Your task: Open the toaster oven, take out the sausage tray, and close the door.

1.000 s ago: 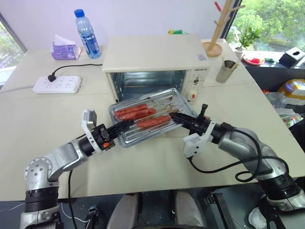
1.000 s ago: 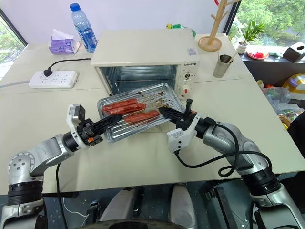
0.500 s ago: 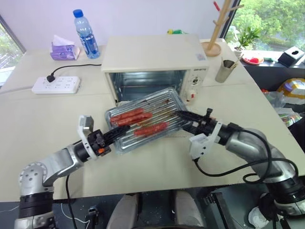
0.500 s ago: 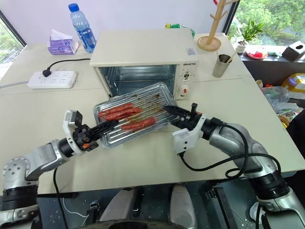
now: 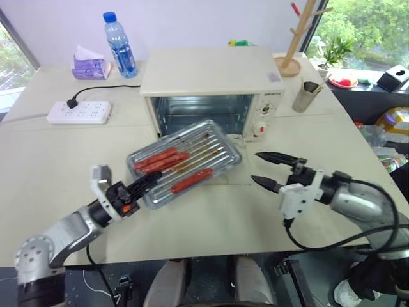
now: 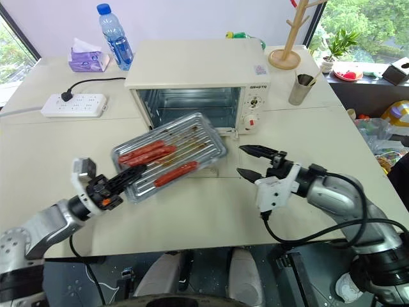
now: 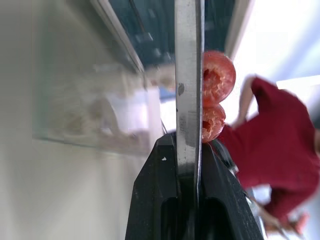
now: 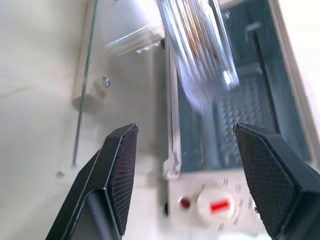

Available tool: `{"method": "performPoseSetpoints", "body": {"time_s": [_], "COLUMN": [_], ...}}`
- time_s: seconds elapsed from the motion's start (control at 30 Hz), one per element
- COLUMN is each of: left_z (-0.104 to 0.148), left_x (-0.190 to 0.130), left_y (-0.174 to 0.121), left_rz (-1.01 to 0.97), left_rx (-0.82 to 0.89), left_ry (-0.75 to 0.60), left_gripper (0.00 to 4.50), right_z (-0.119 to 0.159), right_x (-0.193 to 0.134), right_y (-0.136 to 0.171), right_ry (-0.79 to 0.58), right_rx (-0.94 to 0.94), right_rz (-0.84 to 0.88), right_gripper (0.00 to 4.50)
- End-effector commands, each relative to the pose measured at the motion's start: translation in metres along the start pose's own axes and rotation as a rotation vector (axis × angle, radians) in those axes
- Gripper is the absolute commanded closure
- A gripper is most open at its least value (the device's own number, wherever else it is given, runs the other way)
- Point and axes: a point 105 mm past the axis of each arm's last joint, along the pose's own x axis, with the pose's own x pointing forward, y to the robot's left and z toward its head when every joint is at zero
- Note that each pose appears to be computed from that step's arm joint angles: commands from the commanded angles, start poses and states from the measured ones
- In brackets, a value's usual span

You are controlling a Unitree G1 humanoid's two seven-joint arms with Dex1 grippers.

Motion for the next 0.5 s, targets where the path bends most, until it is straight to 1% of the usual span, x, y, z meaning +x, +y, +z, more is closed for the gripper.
{"method": "performPoseSetpoints", "body": {"time_s": [0.03, 0.1, 0.17, 0.3, 0.4, 0.5], "left_z": [0.01, 0.01, 0.015, 0.022, 0.027, 0.029], "left_x": [-0.019, -0.027, -0.04, -0.064, -0.077, -0.084], "left_y": [-0.015, -0.015, -0.014, -0.015, -0.017, -0.019], "left_rz": [-0.014, 0.008, 0.036, 0.079, 0.101, 0.106], "left_rx": [0.063, 0.069, 0.071, 0.083, 0.091, 0.088], "left_ry": [-0.112, -0.157, -0.243, -0.388, -0.485, -0.559], "left_gripper": [4.5, 4.5, 4.5, 4.5, 4.5, 4.5], "right_z": [-0.019, -0.031, -0.047, -0.073, -0.085, -0.088], "right_x": [-0.009, -0.009, -0.007, -0.002, 0.004, 0.01], "right_y": [-0.011, -0.009, -0.007, -0.001, 0.005, 0.018], "right_ry": [0.052, 0.081, 0.114, 0.165, 0.183, 0.19], "right_rx": [0.165, 0.263, 0.444, 0.641, 0.731, 0.785], "right_rz": [-0.069, -0.089, -0.125, -0.162, -0.162, -0.116], "right_gripper": [1.39, 1.39, 1.39, 1.39, 1.39, 1.39]}}
